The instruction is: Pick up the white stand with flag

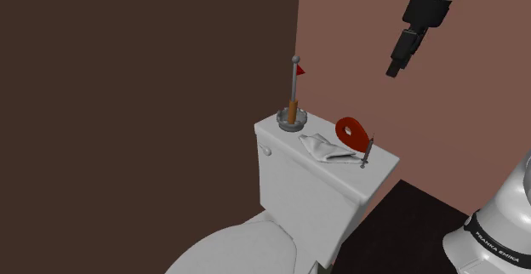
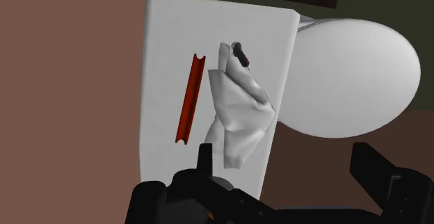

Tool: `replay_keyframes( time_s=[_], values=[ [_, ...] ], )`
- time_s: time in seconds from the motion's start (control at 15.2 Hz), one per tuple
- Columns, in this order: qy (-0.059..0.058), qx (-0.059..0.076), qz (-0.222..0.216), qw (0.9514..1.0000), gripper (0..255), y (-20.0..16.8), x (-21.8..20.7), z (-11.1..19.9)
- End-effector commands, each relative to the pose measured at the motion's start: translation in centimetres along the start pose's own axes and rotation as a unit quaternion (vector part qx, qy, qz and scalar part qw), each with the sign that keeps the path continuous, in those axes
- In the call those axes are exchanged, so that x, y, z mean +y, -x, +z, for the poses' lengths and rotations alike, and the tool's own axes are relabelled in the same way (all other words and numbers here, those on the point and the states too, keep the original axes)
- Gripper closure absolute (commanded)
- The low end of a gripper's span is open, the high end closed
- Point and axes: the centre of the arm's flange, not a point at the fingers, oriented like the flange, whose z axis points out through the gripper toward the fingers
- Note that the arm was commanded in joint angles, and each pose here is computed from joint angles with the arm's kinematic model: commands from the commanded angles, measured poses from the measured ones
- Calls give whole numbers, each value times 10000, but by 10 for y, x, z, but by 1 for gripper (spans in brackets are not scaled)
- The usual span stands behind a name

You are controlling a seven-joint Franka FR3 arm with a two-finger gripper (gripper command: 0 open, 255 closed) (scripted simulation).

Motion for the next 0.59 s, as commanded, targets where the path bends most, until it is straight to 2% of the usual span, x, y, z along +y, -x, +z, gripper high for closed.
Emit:
replay_keyframes(
  time_s=[0.0, 0.53],
  values=[
    [0, 0, 0, 10000, 0, 0, 0, 0],
    [-213, 7, 134, 9997, 0, -104, 16, 16]
  ],
)
